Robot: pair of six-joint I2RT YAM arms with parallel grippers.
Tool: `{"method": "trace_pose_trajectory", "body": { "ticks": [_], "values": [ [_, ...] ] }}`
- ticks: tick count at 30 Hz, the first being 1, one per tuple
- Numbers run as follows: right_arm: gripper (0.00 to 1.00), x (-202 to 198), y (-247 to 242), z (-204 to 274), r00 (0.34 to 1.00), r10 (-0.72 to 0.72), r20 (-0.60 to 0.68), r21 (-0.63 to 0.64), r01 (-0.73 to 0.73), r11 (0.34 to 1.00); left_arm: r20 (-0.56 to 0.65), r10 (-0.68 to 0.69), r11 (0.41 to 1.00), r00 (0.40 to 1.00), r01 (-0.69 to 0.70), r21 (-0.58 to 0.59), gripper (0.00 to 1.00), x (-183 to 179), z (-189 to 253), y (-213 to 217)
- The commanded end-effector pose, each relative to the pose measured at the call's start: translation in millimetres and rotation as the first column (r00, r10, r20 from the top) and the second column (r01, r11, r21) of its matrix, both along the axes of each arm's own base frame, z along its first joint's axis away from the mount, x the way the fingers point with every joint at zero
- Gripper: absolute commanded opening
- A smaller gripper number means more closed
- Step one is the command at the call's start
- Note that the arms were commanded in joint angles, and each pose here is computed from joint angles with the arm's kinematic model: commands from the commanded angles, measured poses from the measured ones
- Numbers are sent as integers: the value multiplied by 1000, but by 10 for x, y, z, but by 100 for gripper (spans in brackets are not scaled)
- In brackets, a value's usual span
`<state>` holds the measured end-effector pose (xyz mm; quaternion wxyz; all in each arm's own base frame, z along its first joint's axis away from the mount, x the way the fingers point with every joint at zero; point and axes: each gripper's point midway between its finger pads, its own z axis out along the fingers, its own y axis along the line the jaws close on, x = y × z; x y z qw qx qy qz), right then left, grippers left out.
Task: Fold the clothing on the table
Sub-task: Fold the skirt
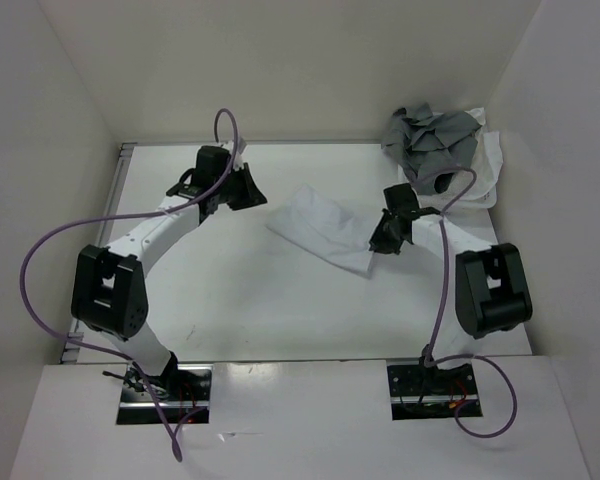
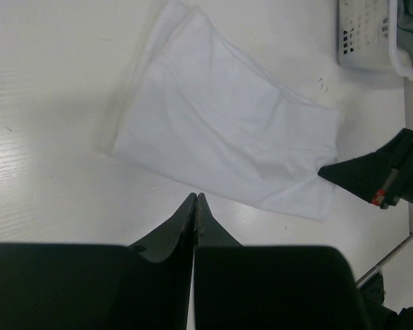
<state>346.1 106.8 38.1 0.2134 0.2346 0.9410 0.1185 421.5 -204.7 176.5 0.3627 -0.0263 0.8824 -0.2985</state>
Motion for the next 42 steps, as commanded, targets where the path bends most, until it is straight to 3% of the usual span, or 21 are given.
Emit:
{"method": "trace_pose_trajectory", "body": {
  "ticks": [1, 4, 6, 12, 15, 20, 26, 32, 42],
  "values": [
    [0, -358, -249, 99, 998, -38, -48, -91, 34, 995, 65, 23, 999, 998, -22, -26, 0, 6, 239, 22],
    [0, -562, -342, 173, 997, -51, -63, -120, 43, 992, 58, 33, 999, 998, -33, -17, 0, -20, 246, 51],
    [0, -534, -336, 344, 999, -51, -4, -105, 50, 993, 67, 34, 999, 997, -32, -20, 0, -28, 286, 53],
    [0, -108, -91, 1287, 978, -22, 207, -39, 30, 999, 49, 33, 999, 998, -33, -14, 0, -84, 234, 71],
    [0, 73, 43, 1517, 969, -2, 247, -27, 9, 1000, 47, 33, 999, 998, -33, -13, 0, -94, 171, 74],
    [0, 160, 270, 1528, 968, 47, 245, -28, -42, 999, 76, -40, 992, 996, 48, -116, 0, -126, 305, -122],
    [0, 205, 337, 1316, 976, 72, 205, -38, -65, 997, 44, -114, 983, 993, 119, -140, 0, -126, 140, -398],
    [0, 271, 409, 1177, 982, 96, 164, -91, -81, 993, 18, -215, 946, 976, 213, -243, 0, -269, 35, -730],
    [0, -31, 251, 1003, 990, 88, 112, -125, -74, 989, -43, -355, 909, 934, 333, -252, 0, -422, -309, -1466]
  ]
}}
